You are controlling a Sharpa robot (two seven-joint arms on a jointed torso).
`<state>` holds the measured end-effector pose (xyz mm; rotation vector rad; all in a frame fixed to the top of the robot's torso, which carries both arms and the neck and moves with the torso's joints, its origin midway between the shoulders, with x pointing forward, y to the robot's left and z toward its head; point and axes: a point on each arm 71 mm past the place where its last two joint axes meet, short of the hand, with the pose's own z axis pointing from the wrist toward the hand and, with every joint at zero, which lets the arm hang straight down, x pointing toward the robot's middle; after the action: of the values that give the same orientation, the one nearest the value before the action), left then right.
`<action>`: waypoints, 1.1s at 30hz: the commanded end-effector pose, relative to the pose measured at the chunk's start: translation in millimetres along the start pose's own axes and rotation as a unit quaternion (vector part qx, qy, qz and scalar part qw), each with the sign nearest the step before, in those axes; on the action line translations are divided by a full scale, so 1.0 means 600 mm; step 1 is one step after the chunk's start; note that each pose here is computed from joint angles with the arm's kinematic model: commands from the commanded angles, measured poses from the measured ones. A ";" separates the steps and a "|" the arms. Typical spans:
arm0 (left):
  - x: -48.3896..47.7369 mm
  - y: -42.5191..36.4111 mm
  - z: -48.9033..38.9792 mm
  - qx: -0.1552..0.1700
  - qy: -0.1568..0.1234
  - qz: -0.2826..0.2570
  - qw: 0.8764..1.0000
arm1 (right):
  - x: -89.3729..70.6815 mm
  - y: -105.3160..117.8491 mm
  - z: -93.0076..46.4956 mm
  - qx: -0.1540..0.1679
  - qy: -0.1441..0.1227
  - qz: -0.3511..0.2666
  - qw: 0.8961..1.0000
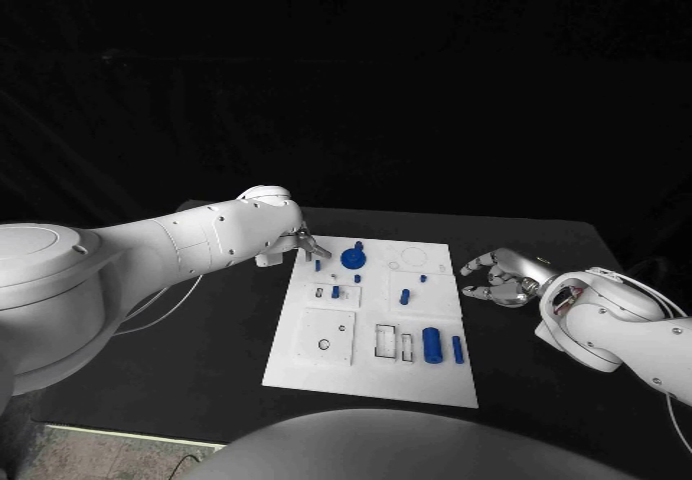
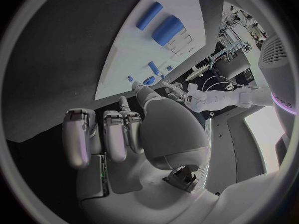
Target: Assemble the parts on the task board
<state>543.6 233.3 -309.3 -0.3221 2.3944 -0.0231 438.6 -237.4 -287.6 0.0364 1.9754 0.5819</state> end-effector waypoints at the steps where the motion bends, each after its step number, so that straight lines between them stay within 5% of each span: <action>1: 0.005 -0.003 0.004 0.006 -0.002 -0.006 1.000 | -0.001 0.001 -0.001 -0.006 -0.002 -0.001 1.000; 33: 0.017 0.005 0.015 0.006 0.004 -0.013 1.000 | 0.000 0.000 -0.001 -0.004 0.000 0.000 1.000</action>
<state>541.3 237.5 -323.1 -0.3455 2.3999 -0.0171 438.2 -238.3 -287.1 0.0379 1.9717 0.5851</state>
